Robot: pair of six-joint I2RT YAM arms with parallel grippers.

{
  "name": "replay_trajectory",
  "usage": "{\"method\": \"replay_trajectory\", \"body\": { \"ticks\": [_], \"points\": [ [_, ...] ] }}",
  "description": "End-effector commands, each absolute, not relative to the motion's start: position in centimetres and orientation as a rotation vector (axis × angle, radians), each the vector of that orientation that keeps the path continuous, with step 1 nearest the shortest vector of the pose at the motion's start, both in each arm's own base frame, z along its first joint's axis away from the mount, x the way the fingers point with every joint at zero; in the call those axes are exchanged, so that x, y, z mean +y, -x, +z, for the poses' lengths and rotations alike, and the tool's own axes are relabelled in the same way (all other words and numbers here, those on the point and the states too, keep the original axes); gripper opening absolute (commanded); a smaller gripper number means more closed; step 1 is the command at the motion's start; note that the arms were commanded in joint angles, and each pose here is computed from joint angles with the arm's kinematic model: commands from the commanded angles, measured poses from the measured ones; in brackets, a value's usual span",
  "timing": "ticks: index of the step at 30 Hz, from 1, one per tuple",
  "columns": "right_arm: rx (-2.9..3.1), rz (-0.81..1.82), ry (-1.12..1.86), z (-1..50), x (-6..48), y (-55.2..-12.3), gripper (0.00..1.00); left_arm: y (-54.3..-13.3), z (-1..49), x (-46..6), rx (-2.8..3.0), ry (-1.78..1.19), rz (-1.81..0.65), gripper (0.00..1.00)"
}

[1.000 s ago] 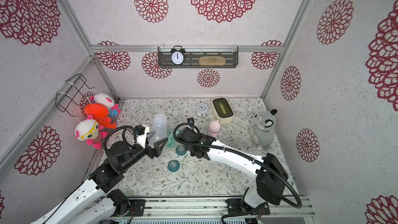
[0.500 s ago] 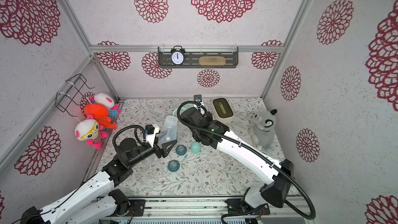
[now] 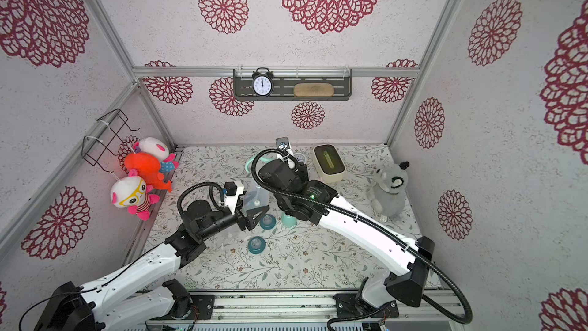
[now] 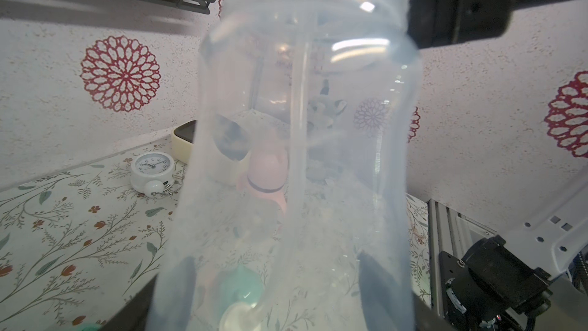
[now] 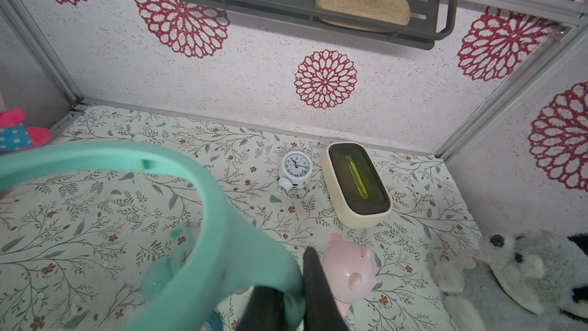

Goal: Assemble the baby bottles
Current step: Put on the handle of the baby bottle.

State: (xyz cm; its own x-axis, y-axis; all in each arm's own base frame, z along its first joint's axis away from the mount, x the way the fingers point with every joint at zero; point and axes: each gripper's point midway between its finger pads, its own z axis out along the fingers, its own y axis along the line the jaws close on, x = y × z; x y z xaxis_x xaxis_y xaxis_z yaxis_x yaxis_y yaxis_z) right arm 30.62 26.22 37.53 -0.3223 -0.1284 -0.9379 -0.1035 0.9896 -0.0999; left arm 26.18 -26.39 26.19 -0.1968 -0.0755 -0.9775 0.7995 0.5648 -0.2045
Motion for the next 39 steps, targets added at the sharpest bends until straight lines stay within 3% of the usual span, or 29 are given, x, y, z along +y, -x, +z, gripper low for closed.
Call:
{"method": "replay_trajectory", "body": {
  "ticks": [1,18,39],
  "points": [
    [1.844,-0.047,0.13,38.8,25.9,-30.0,0.0,-26.5,29.7,-26.7,1.461,-0.607,-0.919,0.0],
    [1.777,-0.085,0.143,37.6,27.5,-27.5,0.0,-27.5,30.7,-26.3,1.437,-0.543,-0.91,0.0],
    [1.81,-0.052,0.205,35.5,28.7,-27.3,0.0,-27.0,31.9,-25.2,1.373,-0.512,-0.894,0.0]
  ]
}}
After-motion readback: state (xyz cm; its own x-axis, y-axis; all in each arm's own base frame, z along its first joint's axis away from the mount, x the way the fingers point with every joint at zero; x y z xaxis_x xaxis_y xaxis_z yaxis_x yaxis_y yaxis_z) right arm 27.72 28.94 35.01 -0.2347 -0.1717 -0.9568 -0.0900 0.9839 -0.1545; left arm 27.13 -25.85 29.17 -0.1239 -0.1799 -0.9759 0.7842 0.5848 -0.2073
